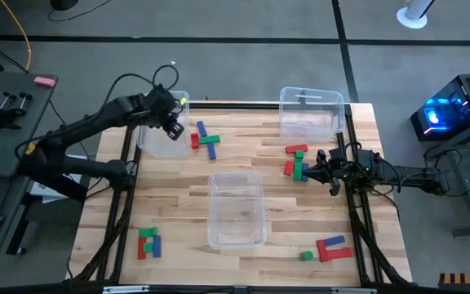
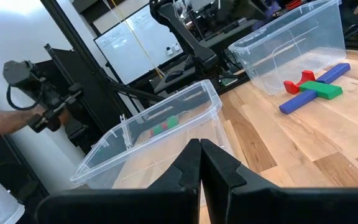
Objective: Sort blocks
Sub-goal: Put the blue block into the top left transparent bin
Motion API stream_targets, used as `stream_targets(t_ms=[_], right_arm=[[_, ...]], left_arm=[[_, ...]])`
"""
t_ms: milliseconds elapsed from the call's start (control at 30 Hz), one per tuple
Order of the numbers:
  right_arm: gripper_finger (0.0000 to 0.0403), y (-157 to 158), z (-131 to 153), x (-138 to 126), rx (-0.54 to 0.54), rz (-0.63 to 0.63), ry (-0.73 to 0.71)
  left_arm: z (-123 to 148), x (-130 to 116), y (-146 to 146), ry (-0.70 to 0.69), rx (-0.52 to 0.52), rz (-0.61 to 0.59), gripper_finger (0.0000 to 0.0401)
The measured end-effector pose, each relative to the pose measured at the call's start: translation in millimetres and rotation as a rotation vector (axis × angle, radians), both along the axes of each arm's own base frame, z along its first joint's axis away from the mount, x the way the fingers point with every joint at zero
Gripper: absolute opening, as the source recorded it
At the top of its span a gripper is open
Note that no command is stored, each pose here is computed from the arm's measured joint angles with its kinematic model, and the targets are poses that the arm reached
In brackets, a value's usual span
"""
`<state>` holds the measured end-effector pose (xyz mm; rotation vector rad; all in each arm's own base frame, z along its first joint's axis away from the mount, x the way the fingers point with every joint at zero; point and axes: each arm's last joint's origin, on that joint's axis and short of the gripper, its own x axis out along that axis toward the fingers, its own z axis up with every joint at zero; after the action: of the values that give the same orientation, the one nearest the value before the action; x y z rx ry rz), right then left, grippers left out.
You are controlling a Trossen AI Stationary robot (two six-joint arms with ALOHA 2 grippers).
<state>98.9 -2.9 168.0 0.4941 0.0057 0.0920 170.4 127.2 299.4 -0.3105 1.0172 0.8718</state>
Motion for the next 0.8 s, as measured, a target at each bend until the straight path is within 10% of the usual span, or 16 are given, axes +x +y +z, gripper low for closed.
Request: stream_targets(t_ms=[267, 567, 800], right_arm=[[0.0001, 0, 0, 0, 0.000, 0.000, 0.000], [0.0001, -2, 2, 0, -0.030, -0.078, -0.022], [0.0001, -16, 40, -13, 0.473, -0.475, -0.508]], left_arm=[[5, -1, -2, -0.061, -0.058, 0.038, 0.0208], [67, -9, -35, -0.715, -0.106, 0.082, 0.0211], [106, -11, -62, -1.123, -0.083, 0.046, 0.0211]])
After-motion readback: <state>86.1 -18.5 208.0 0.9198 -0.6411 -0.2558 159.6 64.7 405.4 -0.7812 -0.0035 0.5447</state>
